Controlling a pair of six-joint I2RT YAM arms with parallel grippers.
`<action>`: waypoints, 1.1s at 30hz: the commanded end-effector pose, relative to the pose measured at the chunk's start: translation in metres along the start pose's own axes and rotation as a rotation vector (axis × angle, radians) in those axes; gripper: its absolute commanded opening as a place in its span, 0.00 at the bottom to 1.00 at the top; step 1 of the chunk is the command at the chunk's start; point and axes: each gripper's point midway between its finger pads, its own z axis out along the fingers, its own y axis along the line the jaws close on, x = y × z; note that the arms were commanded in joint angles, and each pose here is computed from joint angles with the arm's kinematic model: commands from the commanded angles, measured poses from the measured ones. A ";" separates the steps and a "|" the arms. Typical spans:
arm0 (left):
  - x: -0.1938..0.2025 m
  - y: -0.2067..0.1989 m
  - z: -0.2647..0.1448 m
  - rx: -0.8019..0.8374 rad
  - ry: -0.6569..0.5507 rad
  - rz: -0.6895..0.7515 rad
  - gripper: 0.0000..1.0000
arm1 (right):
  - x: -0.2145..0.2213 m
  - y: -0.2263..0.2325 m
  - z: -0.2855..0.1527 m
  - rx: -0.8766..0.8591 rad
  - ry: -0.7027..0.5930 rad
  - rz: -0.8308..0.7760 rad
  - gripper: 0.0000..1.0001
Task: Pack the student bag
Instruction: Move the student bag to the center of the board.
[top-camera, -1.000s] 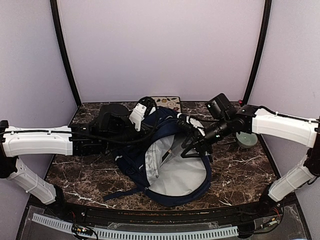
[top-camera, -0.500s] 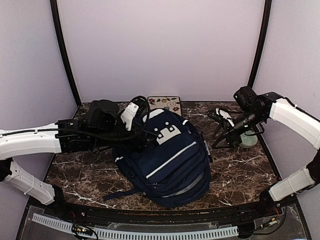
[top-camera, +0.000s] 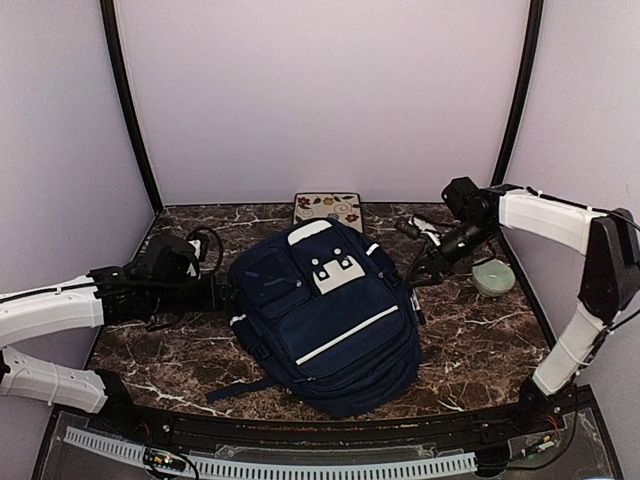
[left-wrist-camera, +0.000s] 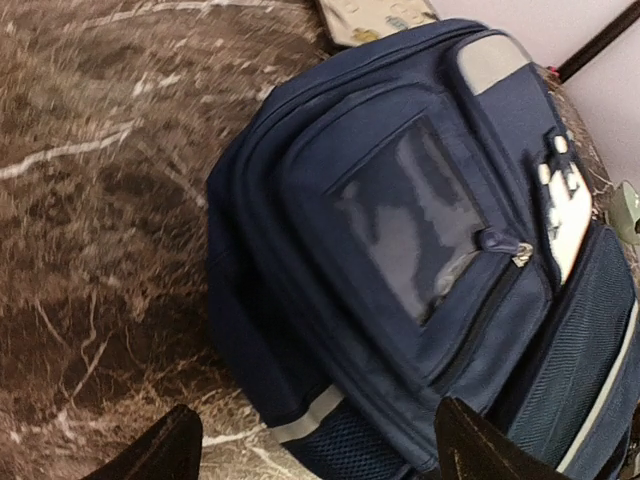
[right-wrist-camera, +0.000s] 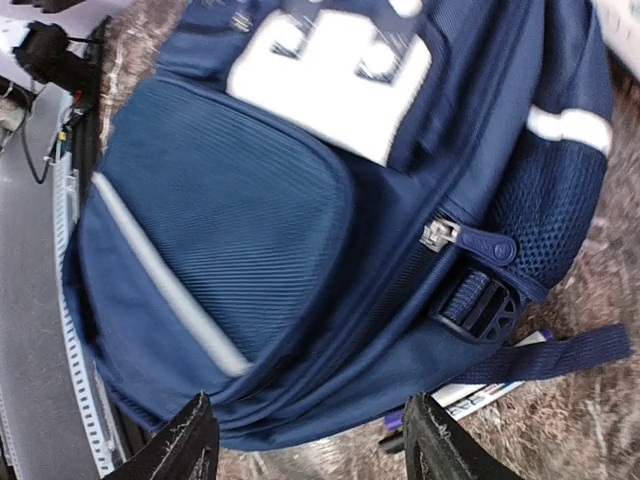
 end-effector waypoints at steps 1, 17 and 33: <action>0.015 0.008 0.012 0.042 0.032 -0.182 0.83 | -0.001 -0.030 0.024 0.019 0.024 0.074 0.65; 0.045 0.006 0.028 0.108 0.082 -0.258 0.70 | -0.027 -0.064 0.139 -0.085 0.172 0.135 0.63; 0.040 -0.071 -0.022 0.316 0.065 0.377 0.63 | -0.154 -0.062 0.072 0.050 -0.087 0.030 0.64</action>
